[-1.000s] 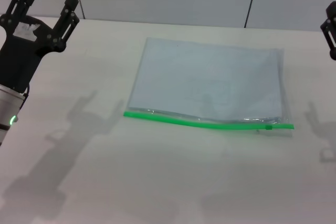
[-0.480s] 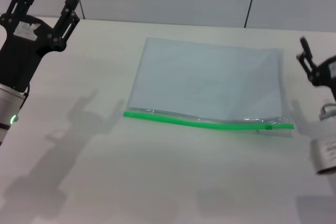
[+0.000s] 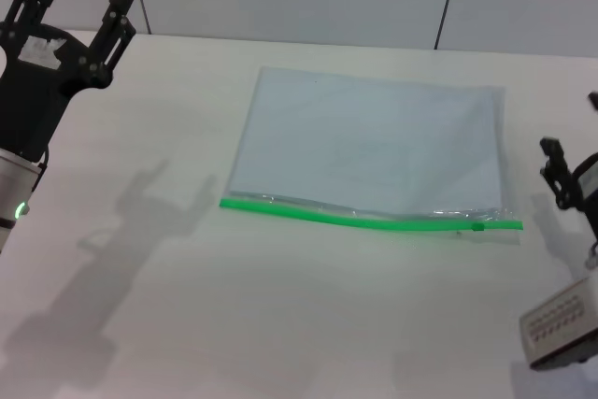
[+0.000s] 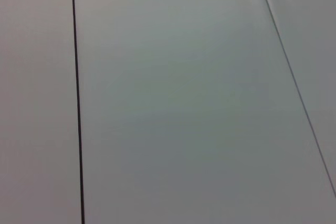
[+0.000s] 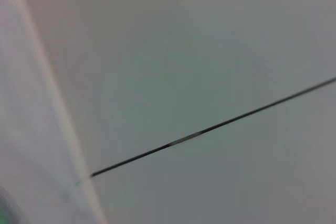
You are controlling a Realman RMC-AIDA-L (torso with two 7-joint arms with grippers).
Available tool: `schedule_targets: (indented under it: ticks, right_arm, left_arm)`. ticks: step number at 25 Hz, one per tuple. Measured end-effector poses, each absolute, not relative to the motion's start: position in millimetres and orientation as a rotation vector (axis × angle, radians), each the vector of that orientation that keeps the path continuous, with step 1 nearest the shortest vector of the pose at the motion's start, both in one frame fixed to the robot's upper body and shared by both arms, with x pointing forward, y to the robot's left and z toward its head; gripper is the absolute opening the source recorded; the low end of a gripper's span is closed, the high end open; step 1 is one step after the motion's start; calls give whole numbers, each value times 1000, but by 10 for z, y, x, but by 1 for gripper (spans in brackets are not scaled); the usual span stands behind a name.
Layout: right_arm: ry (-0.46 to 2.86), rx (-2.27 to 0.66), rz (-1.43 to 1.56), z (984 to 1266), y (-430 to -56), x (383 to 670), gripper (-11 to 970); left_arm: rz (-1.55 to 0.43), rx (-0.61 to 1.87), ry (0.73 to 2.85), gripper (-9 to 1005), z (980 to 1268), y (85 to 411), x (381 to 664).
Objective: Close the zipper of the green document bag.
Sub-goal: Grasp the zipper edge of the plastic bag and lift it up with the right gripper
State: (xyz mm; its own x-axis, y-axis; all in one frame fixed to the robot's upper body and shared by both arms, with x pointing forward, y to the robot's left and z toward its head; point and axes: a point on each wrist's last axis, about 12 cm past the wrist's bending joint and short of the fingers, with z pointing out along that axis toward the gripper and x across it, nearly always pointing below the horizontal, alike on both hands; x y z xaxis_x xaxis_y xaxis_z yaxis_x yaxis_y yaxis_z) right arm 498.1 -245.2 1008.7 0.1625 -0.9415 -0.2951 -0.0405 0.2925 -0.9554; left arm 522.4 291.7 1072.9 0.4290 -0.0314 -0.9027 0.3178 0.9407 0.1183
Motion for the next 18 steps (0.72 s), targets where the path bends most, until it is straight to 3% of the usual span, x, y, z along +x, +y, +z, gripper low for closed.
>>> schedule_targets:
  ticks: [8, 18]
  right_arm:
    - [1233, -1296, -909, 9931, -2396, 4974, 781]
    - [1276, -1367, -879, 9846, -2383, 4978, 767]
  left_arm:
    - [-214, 289, 1120, 729, 10721, 2926, 5236]
    - [-213, 290, 1120, 728, 10722, 2927, 5237]
